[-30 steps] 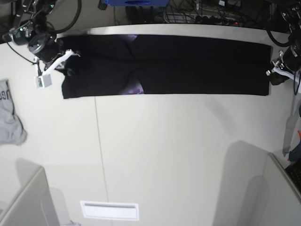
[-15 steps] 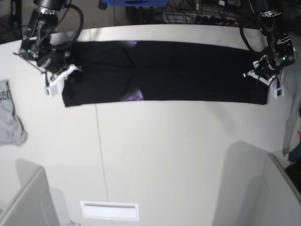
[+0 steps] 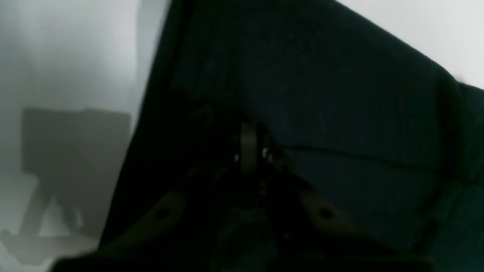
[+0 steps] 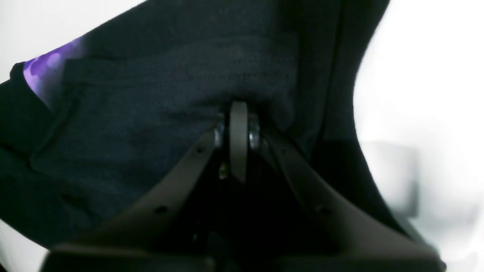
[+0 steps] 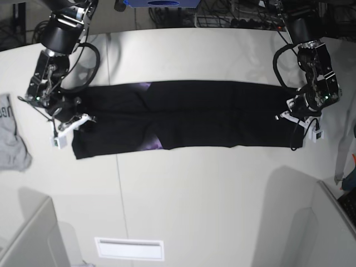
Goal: Fold the T-shirt properly
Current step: 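Regrasp the strip's edge with both grippers and fold it over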
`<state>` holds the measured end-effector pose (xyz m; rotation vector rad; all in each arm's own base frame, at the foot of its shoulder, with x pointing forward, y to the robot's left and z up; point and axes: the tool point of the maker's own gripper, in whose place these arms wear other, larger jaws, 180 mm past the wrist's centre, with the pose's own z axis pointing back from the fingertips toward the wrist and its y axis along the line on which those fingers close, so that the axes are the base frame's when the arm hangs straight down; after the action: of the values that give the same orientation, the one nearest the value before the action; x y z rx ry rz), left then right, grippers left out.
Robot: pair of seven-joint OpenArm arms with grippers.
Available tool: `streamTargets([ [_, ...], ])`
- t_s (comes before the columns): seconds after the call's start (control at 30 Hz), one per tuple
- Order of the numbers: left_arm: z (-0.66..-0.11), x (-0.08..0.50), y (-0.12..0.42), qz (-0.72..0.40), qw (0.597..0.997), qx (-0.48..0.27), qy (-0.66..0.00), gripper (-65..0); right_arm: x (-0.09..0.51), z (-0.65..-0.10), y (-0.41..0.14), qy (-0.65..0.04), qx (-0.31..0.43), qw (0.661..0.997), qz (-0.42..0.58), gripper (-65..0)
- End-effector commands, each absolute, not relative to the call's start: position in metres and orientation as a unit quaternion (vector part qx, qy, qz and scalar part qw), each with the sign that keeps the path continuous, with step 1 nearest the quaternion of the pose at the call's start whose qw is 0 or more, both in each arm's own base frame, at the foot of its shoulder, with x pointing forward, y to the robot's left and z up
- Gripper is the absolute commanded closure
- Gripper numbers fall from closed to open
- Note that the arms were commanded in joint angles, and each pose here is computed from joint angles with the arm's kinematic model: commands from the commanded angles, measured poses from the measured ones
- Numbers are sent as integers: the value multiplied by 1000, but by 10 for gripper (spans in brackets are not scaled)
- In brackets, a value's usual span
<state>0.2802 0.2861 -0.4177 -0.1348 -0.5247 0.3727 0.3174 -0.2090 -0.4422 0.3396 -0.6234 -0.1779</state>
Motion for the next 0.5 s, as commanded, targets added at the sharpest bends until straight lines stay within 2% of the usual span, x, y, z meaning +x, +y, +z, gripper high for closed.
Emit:
streamTargets([
  [0.0,-396,292,293,172,940,-57,-290,0,315,-438,-220,-296,140,941,-79,0],
  [0.13,-368,281,316,194,929,-38,-312,0,313,-412,-221,-324,119,937,-56,0],
  [0.37,-287,267,347,224,878,-43,-420,0,302,-347,-204,-407,83,909,-5,0],
  [0.47,-279,254,367,243,869,-41,-428,-283,292,-328,-188,-426,79,901,19,0],
])
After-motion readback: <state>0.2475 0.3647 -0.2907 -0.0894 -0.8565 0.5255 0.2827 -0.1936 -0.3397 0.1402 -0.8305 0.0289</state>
